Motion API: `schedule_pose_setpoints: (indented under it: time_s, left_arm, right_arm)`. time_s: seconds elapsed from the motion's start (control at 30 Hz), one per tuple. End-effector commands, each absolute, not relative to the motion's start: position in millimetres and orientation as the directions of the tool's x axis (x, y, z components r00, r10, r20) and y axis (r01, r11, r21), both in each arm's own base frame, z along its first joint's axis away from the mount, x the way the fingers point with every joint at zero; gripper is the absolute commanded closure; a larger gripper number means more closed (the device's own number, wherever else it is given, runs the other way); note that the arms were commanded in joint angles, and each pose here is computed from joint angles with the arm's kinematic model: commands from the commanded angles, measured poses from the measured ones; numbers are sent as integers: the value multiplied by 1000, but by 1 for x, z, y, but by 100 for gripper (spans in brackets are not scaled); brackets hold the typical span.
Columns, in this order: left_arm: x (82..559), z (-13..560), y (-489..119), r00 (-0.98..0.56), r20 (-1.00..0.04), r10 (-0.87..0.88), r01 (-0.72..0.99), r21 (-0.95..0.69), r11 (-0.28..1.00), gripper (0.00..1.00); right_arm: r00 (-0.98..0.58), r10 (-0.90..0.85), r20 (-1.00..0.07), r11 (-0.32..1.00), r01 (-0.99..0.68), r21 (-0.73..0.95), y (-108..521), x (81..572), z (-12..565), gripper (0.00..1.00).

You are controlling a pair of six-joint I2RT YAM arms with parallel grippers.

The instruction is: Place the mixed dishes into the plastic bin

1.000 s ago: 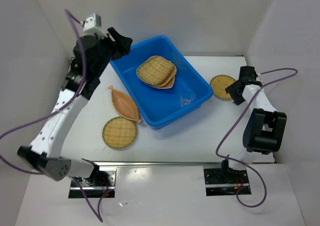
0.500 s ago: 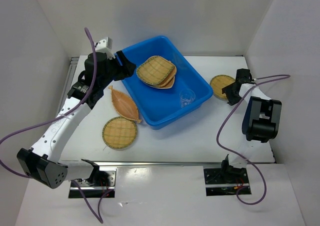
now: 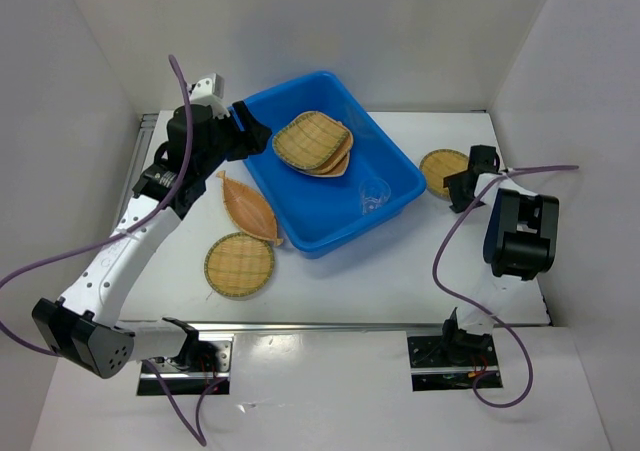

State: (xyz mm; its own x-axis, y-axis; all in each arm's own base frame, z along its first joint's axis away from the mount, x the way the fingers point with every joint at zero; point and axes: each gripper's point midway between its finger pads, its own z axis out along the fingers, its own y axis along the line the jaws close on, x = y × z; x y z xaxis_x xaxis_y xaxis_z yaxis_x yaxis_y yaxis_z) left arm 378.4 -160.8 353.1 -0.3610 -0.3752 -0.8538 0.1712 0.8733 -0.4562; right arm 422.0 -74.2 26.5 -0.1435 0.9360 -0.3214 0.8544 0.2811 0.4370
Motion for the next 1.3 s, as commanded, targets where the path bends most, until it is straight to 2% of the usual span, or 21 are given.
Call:
schedule_pose_setpoints:
  time_s: [0.0,0.17,0.37,0.47,0.57,0.6,0.7,0.73,0.8,0.87,1.03,1.27]
  left_arm:
    - [376,379,-155,-284,-882,-377,196,-438,877,31]
    - [375,382,-150,-265,-892,-366,189,-420,887,31]
    - [373,381,-149,-263,-896,-358,192,-412,891,29]
    - [371,382,-144,-252,-902,-349,177,-398,900,29]
    - [370,385,-141,-238,-908,-344,173,-388,905,29]
    - [370,385,-141,-238,-908,-344,173,-388,905,28]
    - [371,381,-140,-242,-908,-342,162,-385,909,28]
    - [371,381,-140,-242,-908,-342,162,-385,909,28]
    - [371,381,-140,-242,-908,-342,162,-385,909,28]
    - [371,381,-139,-241,-912,-333,164,-377,912,28]
    - [371,381,-139,-241,-912,-333,164,-377,912,28]
    - [369,381,-144,-254,-905,-340,187,-391,901,28]
  right_arm:
    - [-51,942,-331,205,868,451,-83,423,15,37]
    - [35,957,-287,116,863,491,-74,420,12,40]
    - [82,954,-289,86,848,523,-67,426,15,52]
    - [99,955,-279,67,846,529,-66,425,14,54]
    - [107,950,-293,74,834,547,-63,428,17,63]
    - [118,947,-300,75,823,562,-65,431,23,69]
    - [128,945,-302,73,816,574,-63,433,23,78]
    - [126,943,-309,82,811,580,-60,434,26,85]
    - [126,940,-317,91,803,589,-57,435,29,89]
    - [125,937,-327,111,780,615,-58,441,39,99]
    - [136,929,-345,160,693,703,-58,451,80,99]
    - [242,870,-431,237,560,794,-76,458,175,99]
